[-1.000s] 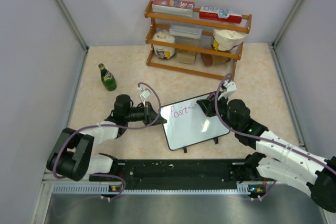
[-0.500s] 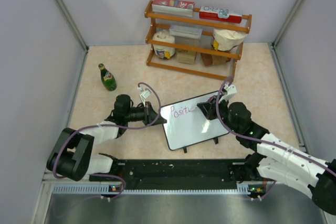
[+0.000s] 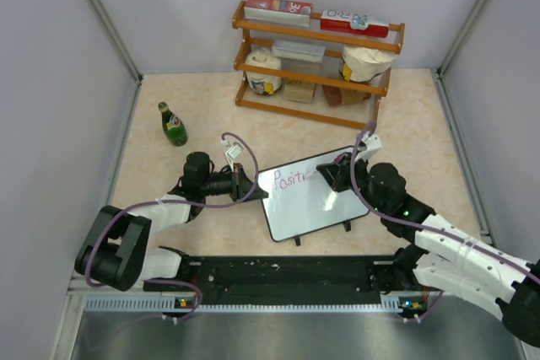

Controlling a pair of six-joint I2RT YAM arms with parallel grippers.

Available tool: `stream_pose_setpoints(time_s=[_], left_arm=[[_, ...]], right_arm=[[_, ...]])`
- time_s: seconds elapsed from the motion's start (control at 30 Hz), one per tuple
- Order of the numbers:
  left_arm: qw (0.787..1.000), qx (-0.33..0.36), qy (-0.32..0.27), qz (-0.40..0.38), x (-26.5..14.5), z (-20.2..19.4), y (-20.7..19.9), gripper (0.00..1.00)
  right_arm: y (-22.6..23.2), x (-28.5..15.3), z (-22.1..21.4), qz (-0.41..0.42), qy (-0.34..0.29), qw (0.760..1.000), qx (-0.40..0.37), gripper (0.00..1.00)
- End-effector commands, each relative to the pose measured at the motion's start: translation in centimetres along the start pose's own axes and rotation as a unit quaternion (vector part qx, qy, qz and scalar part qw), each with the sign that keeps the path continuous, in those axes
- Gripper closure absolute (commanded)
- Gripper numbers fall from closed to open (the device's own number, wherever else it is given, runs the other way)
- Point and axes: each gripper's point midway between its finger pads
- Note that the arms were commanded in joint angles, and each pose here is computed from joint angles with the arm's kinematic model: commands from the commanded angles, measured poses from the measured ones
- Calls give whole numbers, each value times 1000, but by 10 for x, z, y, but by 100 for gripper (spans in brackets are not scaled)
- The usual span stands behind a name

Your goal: Write a sentence on the whiteboard

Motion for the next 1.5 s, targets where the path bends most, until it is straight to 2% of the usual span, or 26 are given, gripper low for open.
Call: stream_pose_setpoints(time_s=[0.0,0.3,0.73,1.13,1.47], left_arm=[[999,31,5,34,2,-5,17,100],[999,31,5,34,2,-5,17,100],[999,31,6,34,1,-6,16,100],[999,33,4,35,1,-5,16,100],[999,33,4,35,1,-5,16,100]], right_arm=[[34,0,40,38,-50,998,5,100],[31,8,50,21,-67,998,-3,100],[8,20,34,-16,-55,998,-9,100],[16,2,47,4,-82,997,1,100],[15,-5,44,5,-76,997,-3,100]])
Point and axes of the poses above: each gripper's point midway between its finger pads, its own x axis out along the fingers, its own y axis along the line the jaws close on, z = x × y, and after that the axes turned 15 degrees about x, right-handed
